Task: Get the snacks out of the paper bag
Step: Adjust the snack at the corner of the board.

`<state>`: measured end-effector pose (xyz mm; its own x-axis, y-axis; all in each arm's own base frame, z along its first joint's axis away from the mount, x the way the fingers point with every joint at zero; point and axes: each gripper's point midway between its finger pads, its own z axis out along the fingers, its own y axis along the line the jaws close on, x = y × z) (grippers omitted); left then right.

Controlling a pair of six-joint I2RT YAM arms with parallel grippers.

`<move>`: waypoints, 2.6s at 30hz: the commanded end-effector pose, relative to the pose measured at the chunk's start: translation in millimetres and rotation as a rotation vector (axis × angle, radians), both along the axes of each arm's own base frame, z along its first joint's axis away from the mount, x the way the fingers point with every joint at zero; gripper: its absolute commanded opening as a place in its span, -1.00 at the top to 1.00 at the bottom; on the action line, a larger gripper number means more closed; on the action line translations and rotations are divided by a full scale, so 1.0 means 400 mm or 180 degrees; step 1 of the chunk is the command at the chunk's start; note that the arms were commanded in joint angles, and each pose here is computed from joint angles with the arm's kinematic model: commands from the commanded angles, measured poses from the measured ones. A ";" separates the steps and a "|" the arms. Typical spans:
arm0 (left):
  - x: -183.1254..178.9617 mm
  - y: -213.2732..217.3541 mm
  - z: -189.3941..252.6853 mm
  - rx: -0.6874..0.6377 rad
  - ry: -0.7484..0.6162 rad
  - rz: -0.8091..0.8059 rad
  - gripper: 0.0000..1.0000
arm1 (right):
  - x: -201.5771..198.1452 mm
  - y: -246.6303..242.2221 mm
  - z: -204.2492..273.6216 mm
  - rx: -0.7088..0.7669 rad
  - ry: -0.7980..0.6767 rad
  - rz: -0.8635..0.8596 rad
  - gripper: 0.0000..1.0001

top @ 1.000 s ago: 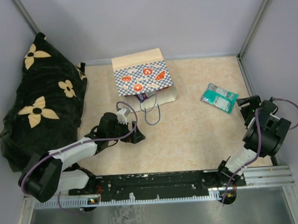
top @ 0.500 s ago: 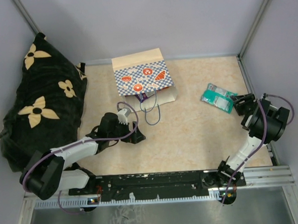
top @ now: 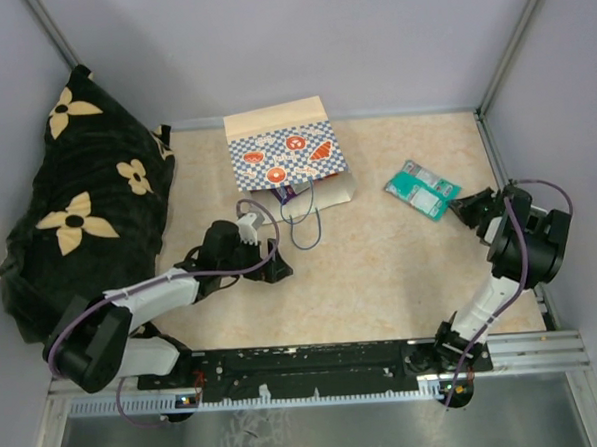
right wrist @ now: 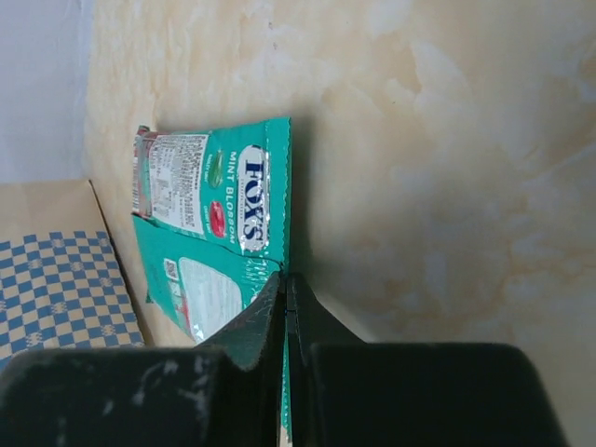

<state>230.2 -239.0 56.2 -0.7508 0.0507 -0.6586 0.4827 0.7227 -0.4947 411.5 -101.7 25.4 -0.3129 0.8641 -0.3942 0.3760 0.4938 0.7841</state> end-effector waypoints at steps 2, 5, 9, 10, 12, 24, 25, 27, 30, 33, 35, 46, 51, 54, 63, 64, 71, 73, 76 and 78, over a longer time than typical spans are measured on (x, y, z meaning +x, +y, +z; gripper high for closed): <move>0.043 -0.019 0.034 0.0023 -0.0149 0.0016 -1.00 | -0.020 -0.008 0.131 0.0010 0.0019 -0.0272 1.00; 0.058 -0.023 0.042 0.0043 -0.0181 0.0038 -1.00 | -0.044 0.009 0.214 -0.0041 0.0002 -0.0423 1.00; 0.071 -0.028 0.047 0.0058 -0.0190 0.0044 -1.00 | -0.087 0.014 0.333 -0.0051 -0.0056 -0.0816 1.00; 0.071 -0.030 0.048 0.0055 -0.0186 0.0036 -1.00 | -0.089 0.038 0.360 0.0044 -0.0089 -0.0841 1.00; 0.070 -0.035 0.055 0.0028 -0.0185 0.0022 -1.00 | -0.095 0.058 0.406 0.0219 -0.0096 -0.0927 1.00; 0.059 -0.020 0.050 0.0089 -0.0163 0.0062 -1.00 | 0.148 0.040 0.422 0.0497 0.0306 -0.1542 1.00; 0.058 -0.018 0.049 0.0106 -0.0162 0.0055 -1.00 | 0.205 0.039 0.401 0.0565 0.0261 -0.1487 0.96; 0.054 -0.015 0.046 0.0145 -0.0143 0.0036 -1.00 | 0.304 0.040 0.369 0.0600 0.0229 -0.1329 0.23; 0.050 -0.005 0.048 0.0222 -0.0142 0.0035 -1.00 | 0.410 0.032 0.409 0.0274 0.0141 -0.1116 -0.97; 0.049 0.010 0.047 0.0271 -0.0175 0.0109 -1.00 | 0.433 0.049 0.537 -0.0316 -0.0310 -0.0902 -0.98; 0.050 0.015 0.045 0.0273 -0.0190 0.0156 -1.00 | 0.407 0.090 0.592 -0.0756 -0.0631 -0.0588 -0.98; 0.060 0.000 0.027 0.0257 -0.0154 0.0128 -1.00 | 0.263 0.176 0.265 -0.2049 0.0408 0.0390 -0.77; 0.059 -0.001 0.017 0.0275 -0.0130 0.0129 -1.00 | 0.294 0.187 0.156 -0.2232 0.0895 0.0612 -0.81; 0.058 0.005 0.011 0.0303 -0.0114 0.0153 -1.00 | 0.307 0.195 0.106 -0.2281 0.1049 0.0848 -0.82; 0.053 0.008 0.011 0.0346 -0.0064 0.0134 -1.00 | 0.273 0.152 0.082 -0.2811 0.1241 0.1536 -0.96; 0.052 0.006 0.010 0.0345 -0.0053 0.0123 -1.00 | 0.274 0.142 0.080 -0.2894 0.1301 0.1616 -0.96; 0.053 -0.010 0.023 0.0279 -0.0021 0.0077 -1.00 | 0.293 0.029 0.071 -0.3644 0.1938 0.1944 -0.98; 0.052 -0.012 0.026 0.0261 -0.0016 0.0076 -1.00 | 0.295 -0.003 0.078 -0.3777 0.2088 0.1931 -0.98; 0.055 -0.010 0.032 0.0258 -0.0032 0.0115 -1.00 | 0.301 -0.042 0.121 -0.3876 0.2124 0.1788 -0.98; 0.061 -0.004 0.036 0.0275 -0.0058 0.0179 -1.00 | 0.303 -0.051 0.158 -0.3900 0.2073 0.1691 -0.98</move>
<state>249.2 -236.4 58.4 -0.7560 0.0843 -0.6491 0.4476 0.7902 -0.4186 542.0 -88.7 58.7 -0.8644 -0.1336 -0.4847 0.0423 0.9413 -0.3350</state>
